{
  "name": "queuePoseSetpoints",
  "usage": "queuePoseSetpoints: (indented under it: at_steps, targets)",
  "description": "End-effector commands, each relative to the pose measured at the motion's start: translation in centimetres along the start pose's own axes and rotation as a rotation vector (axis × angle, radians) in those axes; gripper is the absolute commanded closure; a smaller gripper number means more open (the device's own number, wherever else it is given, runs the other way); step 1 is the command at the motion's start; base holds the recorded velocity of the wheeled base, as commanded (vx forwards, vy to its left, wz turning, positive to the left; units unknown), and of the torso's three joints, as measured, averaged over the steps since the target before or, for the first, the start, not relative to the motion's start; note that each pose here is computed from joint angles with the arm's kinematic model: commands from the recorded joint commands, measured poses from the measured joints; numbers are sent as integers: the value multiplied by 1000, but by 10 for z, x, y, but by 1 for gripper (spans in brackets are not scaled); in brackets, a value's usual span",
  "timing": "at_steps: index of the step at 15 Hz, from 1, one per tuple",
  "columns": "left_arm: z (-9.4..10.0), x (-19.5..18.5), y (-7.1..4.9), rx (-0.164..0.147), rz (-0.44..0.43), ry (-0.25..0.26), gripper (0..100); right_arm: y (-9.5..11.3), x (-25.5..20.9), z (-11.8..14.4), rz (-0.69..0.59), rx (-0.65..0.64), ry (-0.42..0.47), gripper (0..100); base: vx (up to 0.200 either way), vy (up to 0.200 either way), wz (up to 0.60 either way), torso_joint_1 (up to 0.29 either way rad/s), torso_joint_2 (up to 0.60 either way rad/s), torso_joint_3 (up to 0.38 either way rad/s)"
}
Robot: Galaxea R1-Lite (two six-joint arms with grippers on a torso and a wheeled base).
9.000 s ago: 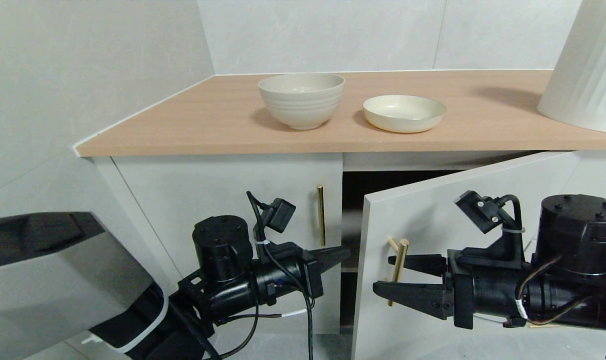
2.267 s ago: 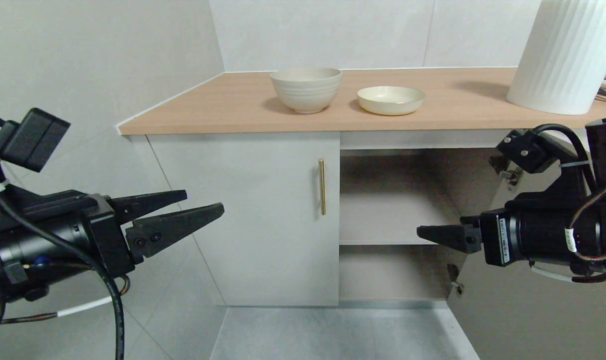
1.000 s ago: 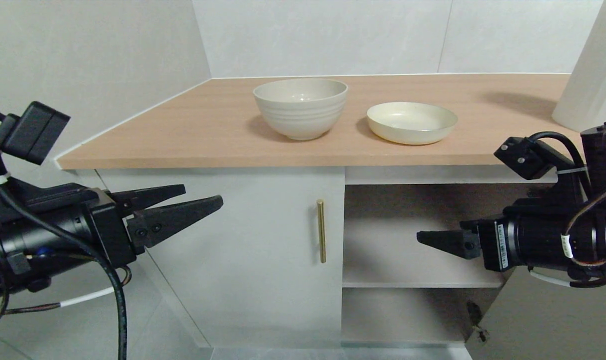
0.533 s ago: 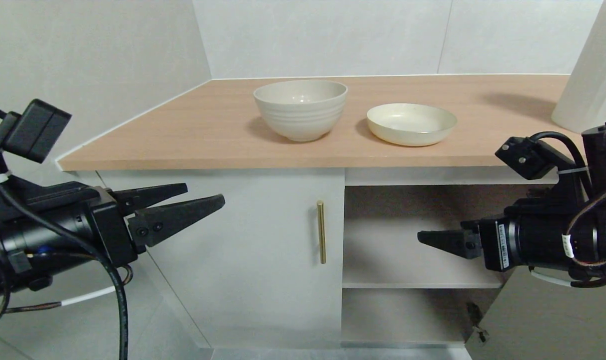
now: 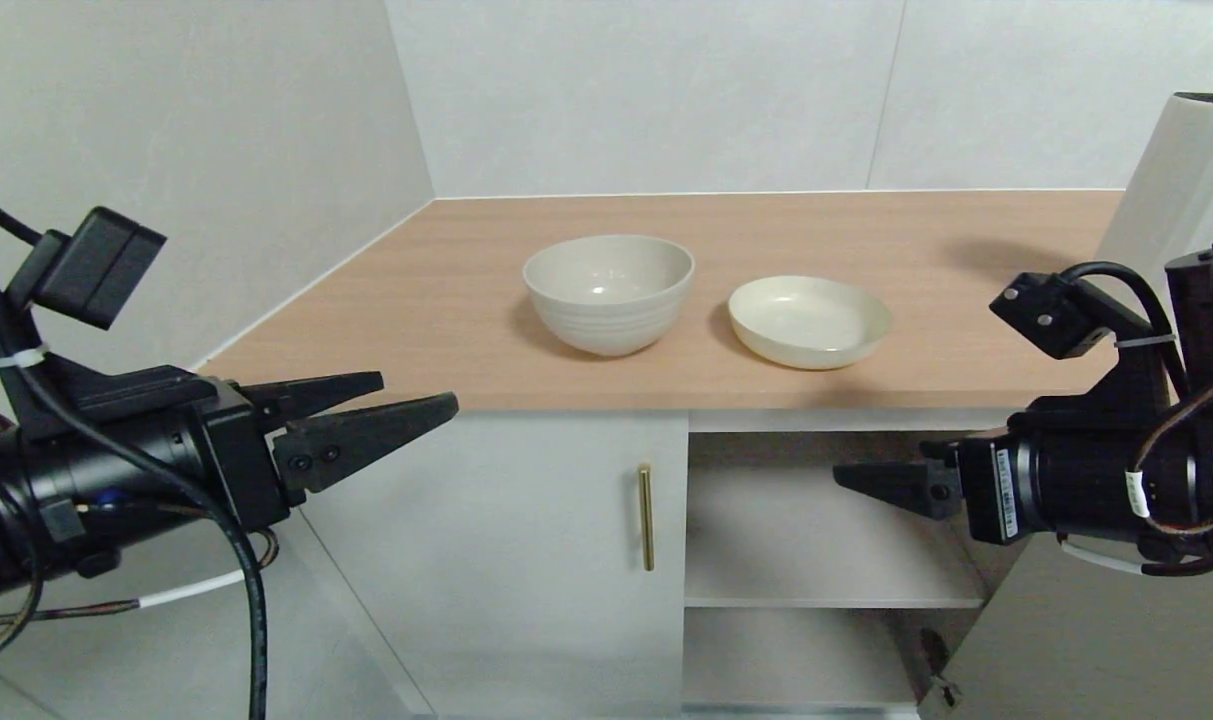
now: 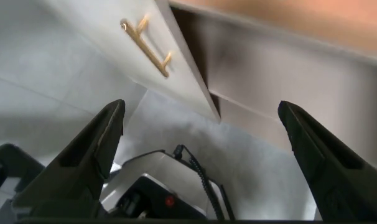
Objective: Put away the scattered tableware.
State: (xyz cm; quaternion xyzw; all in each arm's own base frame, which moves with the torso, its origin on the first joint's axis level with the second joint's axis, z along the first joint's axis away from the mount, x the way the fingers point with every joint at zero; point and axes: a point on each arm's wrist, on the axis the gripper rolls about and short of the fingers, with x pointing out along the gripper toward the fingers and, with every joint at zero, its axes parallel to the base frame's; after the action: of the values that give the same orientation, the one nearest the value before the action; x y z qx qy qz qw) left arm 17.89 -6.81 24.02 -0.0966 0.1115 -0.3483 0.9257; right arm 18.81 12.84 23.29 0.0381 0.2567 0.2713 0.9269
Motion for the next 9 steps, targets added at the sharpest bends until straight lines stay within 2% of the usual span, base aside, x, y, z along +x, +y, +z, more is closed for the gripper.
queuePoseSetpoints:
  at_steps: [1, 5, 9]
  targets:
    - [-3, 5, 2, -7, 0, 18, 0, 0, 0, 1, 0, 0, -3, 0, 0, 0, 0, 178, -466, -290]
    - [-8, 15, 5, -26, -37, 60, 0, -2, 2, 2, -4, 6, -17, 0, 0, 0, 0, 187, -477, -287]
    - [-7, 30, 13, -45, -22, 89, 0, -6, 4, 3, -20, 13, -16, 0, 0, 0, 0, 207, -487, -283]
